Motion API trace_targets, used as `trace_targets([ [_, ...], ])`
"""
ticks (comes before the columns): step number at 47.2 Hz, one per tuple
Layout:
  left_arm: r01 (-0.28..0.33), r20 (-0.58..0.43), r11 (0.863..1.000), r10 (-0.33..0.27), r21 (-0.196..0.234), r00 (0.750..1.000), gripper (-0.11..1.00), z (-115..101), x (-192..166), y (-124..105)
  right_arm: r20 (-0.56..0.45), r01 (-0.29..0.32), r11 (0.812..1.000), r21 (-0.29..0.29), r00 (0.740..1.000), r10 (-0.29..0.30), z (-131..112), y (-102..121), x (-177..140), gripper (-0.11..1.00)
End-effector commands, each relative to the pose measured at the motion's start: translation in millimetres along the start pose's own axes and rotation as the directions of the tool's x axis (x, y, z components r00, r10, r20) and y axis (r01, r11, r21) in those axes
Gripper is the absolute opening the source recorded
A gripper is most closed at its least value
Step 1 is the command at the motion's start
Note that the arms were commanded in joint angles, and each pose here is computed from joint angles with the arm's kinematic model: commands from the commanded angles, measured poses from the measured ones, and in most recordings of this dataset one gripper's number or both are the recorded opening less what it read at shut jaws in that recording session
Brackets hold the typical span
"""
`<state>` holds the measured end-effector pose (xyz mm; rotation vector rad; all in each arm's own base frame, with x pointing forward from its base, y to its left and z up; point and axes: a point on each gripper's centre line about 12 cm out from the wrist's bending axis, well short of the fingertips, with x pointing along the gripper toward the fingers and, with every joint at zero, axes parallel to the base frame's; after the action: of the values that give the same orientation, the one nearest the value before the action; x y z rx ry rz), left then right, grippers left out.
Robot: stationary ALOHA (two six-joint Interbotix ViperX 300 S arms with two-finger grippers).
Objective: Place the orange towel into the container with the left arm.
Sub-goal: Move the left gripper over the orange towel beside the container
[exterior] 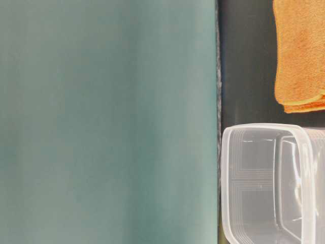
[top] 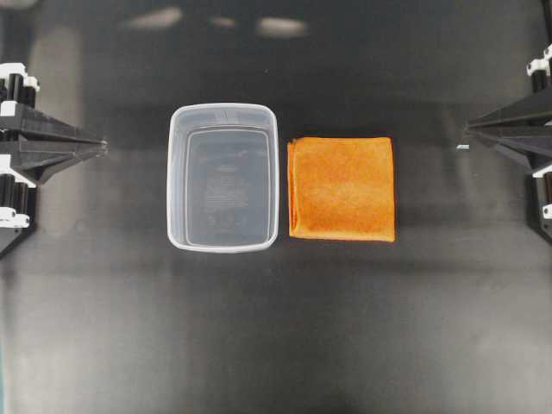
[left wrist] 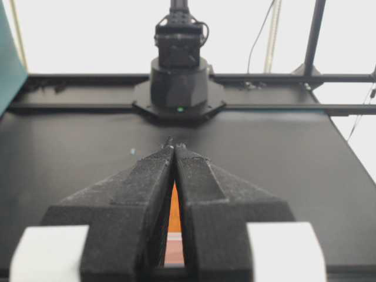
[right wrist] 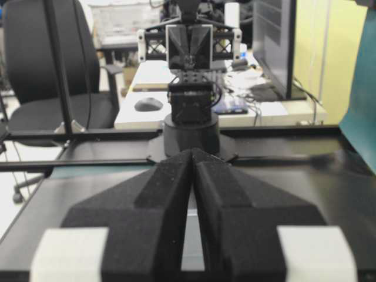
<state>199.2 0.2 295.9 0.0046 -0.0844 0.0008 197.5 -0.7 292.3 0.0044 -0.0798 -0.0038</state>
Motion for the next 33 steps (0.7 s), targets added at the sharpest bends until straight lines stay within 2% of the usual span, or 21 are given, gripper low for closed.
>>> trace_targets([
  [1,0.008,-0.011,1.000,-0.008,0.019,1.000,0.06,15.0,11.5,-0.7,0.005,0.006,1.000,0.012,1.000,-0.006,3.7,-1.1,3.4,0.01],
  [4,0.007,-0.055,1.000,-0.006,0.017,0.998,0.02,17.9,19.6,-0.4,-0.014,0.010,1.000,0.027,1.000,-0.010,1.0,-1.7,3.2,0.05],
  [7,0.006,-0.109,1.000,-0.004,0.018,0.994,0.00,20.0,29.9,-0.1,-0.048,0.012,0.999,0.040,0.999,-0.010,-2.9,-1.7,3.1,0.00],
  [13,0.013,-0.234,1.000,-0.006,0.028,0.972,0.00,22.5,53.8,-1.3,-0.136,0.017,0.998,0.058,0.991,-0.009,-12.4,-1.5,1.4,0.00],
  [19,0.017,-0.338,0.999,-0.004,0.035,0.941,0.00,24.5,75.1,-1.6,-0.231,0.022,0.998,0.057,0.973,-0.008,-21.7,-1.6,-3.0,0.00],
  [24,0.018,-0.390,0.999,0.000,0.041,0.921,0.00,26.7,92.8,-1.0,-0.324,0.027,0.998,0.058,0.946,-0.007,-31.9,-1.4,-7.6,0.03],
  [28,0.019,-0.420,0.999,0.002,0.047,0.907,0.00,24.7,106.6,-0.5,-0.354,0.028,0.998,0.059,0.935,-0.006,-33.9,-1.2,-10.7,0.16],
  [33,0.023,-0.460,0.999,0.002,0.048,0.888,0.00,21.4,127.1,-1.0,-0.344,0.037,0.998,0.058,0.939,-0.014,-30.3,-2.9,-13.8,0.46],
])
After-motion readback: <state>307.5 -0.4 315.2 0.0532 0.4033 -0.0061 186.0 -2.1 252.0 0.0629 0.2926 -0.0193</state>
